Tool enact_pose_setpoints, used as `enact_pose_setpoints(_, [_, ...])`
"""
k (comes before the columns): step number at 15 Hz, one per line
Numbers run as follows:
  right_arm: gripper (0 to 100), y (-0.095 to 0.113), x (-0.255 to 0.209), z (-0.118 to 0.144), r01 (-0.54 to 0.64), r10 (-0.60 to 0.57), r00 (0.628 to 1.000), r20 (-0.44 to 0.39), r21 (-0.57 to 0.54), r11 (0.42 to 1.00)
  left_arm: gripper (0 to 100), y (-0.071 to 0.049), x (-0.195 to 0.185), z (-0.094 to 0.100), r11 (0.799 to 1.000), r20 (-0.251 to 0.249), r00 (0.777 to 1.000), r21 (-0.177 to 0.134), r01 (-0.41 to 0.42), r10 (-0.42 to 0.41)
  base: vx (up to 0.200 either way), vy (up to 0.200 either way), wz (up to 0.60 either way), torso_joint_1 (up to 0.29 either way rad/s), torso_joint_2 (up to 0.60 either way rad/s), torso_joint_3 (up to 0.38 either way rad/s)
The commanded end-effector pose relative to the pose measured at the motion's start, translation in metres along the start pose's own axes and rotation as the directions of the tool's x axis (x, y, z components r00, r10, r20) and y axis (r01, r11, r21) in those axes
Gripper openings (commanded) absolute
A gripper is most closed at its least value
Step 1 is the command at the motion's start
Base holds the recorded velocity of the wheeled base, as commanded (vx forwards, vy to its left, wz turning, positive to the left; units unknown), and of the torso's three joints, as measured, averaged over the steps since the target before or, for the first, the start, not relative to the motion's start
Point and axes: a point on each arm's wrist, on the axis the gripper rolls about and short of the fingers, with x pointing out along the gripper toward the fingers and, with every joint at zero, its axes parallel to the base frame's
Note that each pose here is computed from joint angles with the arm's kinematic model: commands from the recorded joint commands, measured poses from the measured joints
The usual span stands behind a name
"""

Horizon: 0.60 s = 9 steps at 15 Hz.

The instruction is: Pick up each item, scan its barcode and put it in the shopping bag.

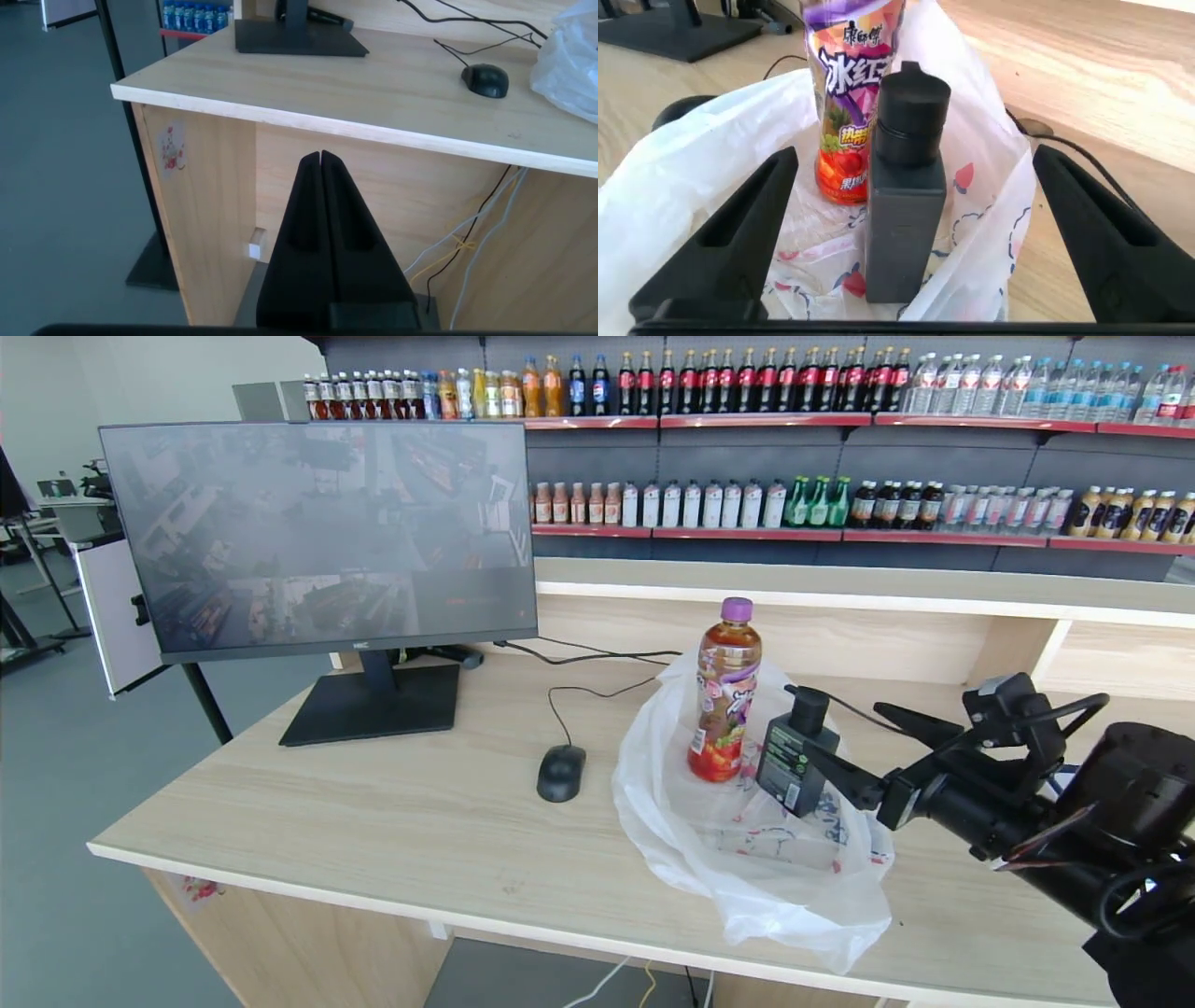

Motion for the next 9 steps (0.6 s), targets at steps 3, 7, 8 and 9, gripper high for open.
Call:
enact_pose_setpoints(3, [100,0.013,-0.069,0.03,0.032,-0.03,0.997,0.073,-0.033,0.999,0,0.0,0.0,0.0,1.0,0.001,1.0,0.0,0.0,0.0,0.0,0.0,0.0,0.0,0.0,0.0])
enact_pose_setpoints(7, [100,0.024,-0.107,0.041,0.044,-0.036,0.991,0.133,-0.058,0.997,0,0.0,0.0,0.0,1.0,0.001,1.0,0.0,0.0,0.0,0.0,0.0,0.0,0.0,0.0,0.0])
enact_pose_setpoints(8, [100,0.025,-0.112,0.046,0.049,-0.036,0.986,0.163,-0.079,0.996,0,0.0,0.0,0.0,1.0,0.001,1.0,-0.002,0.0,0.0,0.0,0.0,0.0,0.0,0.0,0.0])
enact_pose_setpoints(9, [100,0.026,-0.118,0.052,0.064,-0.041,0.979,0.201,-0.109,0.992,0,0.0,0.0,0.0,1.0,0.001,1.0,0.0,0.0,0.0,0.0,0.0,0.0,0.0,0.0,0.0])
